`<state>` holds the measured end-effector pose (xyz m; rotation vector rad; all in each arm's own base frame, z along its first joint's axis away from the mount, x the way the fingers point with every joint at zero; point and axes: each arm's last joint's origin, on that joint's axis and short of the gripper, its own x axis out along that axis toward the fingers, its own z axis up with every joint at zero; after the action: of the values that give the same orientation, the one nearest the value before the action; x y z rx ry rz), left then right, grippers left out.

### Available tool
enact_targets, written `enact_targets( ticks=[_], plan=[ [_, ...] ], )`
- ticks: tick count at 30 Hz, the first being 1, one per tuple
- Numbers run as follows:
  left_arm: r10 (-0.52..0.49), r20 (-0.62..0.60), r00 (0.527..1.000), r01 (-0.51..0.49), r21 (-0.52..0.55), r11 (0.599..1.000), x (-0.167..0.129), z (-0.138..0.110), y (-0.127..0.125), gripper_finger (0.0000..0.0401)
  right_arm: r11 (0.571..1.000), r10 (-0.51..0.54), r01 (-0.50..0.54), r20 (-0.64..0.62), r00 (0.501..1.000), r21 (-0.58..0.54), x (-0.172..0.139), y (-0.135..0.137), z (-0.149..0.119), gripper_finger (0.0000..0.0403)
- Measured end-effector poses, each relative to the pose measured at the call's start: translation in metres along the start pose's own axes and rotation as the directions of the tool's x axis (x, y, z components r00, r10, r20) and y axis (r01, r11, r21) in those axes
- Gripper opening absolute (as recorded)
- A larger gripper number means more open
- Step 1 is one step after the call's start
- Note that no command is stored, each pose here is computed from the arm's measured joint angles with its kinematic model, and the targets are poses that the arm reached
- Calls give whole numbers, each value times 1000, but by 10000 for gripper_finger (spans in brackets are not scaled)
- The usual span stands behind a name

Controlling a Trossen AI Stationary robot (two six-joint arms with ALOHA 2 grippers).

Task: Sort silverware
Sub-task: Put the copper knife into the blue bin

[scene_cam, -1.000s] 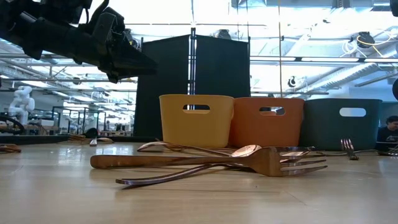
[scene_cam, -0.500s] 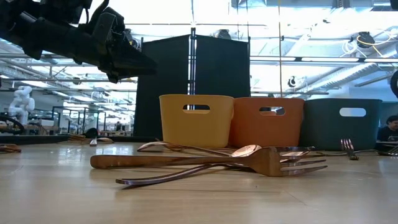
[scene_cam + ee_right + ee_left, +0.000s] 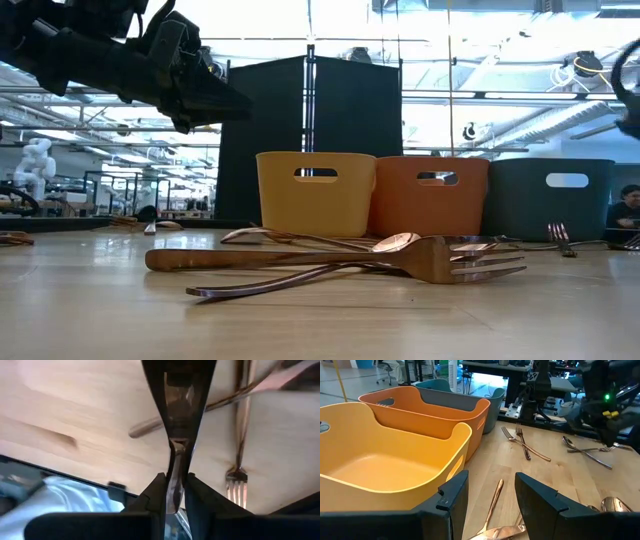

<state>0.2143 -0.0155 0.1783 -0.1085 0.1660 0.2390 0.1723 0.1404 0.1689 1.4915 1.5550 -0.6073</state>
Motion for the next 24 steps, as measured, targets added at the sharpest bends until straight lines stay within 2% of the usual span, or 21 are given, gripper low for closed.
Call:
enact_targets(
  ticks=[5,9,15,24],
  plan=[
    [0,0,1000,0,0,1000,0,0,0,157,996,93,-94,99,991,7,-22,-7,-1,43],
    [0,1,1000,0,0,1000,0,0,0,157,984,179,-178,192,965,-22,-41,-11,4,43],
    [-1,1,1000,1,-3,1000,0,0,0,157,947,322,-302,319,891,-111,-70,-11,19,42],
    [0,1,1000,0,-20,1000,0,0,0,157,893,449,-378,446,774,-242,-114,-19,50,32]
  ],
)
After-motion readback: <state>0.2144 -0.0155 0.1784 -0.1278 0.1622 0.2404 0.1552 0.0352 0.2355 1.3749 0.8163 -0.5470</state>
